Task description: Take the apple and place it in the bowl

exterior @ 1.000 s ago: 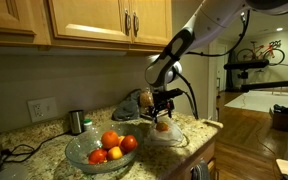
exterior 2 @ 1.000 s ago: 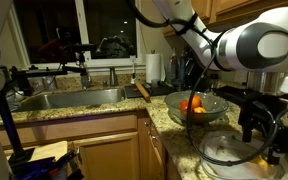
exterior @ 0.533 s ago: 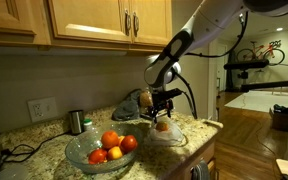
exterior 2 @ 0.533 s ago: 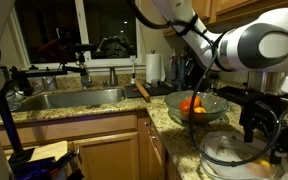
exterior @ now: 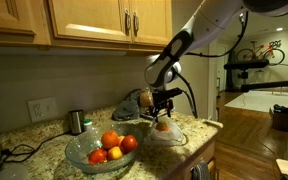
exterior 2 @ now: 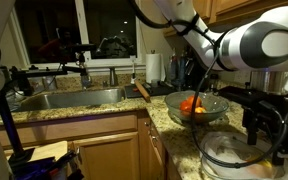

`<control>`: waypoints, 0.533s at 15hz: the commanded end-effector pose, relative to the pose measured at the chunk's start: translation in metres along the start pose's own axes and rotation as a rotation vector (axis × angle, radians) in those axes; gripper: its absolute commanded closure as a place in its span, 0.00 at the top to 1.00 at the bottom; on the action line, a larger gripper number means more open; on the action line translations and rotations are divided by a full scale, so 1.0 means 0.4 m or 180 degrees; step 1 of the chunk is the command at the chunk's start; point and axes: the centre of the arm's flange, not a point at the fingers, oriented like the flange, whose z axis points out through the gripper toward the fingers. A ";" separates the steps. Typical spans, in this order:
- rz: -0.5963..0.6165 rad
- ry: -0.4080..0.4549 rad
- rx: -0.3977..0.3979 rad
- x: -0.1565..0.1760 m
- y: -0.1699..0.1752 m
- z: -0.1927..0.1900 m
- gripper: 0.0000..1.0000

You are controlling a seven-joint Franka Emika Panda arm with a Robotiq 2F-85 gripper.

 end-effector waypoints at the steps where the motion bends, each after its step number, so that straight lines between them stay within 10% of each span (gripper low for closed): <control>1: -0.0026 -0.0039 -0.0074 0.007 0.006 -0.008 0.56; 8: -0.0053 -0.0039 -0.0070 0.009 0.000 -0.002 0.13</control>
